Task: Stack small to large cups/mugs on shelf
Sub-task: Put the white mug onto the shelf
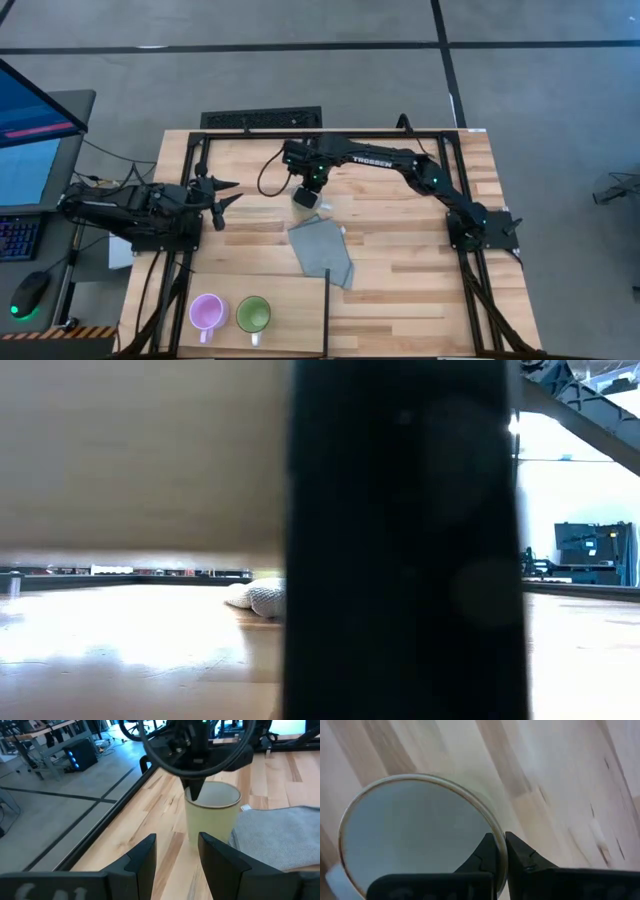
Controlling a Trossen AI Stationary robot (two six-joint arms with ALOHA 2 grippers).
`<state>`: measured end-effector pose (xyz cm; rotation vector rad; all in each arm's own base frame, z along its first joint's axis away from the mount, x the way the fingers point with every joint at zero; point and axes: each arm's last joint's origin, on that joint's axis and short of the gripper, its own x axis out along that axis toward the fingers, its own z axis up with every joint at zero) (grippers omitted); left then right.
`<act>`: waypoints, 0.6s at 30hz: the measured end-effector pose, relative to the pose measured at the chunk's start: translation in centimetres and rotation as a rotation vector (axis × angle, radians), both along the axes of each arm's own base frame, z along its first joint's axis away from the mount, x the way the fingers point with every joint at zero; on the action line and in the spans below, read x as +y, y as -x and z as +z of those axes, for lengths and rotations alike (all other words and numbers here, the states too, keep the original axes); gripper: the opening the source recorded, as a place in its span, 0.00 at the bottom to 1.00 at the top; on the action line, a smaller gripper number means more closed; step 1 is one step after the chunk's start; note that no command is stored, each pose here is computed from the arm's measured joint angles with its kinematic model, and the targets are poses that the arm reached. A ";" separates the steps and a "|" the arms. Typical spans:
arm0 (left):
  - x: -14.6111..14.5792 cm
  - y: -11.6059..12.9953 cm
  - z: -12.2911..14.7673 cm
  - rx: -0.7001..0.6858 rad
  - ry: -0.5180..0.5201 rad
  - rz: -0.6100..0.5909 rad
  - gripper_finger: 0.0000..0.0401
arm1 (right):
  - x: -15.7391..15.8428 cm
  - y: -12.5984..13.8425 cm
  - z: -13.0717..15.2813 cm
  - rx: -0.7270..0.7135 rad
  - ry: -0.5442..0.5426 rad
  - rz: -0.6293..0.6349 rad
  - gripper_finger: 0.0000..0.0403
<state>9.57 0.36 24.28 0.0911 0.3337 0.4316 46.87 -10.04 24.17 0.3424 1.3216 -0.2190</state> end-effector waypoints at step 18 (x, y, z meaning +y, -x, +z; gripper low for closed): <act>0.0 0.1 -0.2 0.012 0.017 0.001 0.34 | -1.4 0.6 -0.2 0.035 0.000 -0.045 0.07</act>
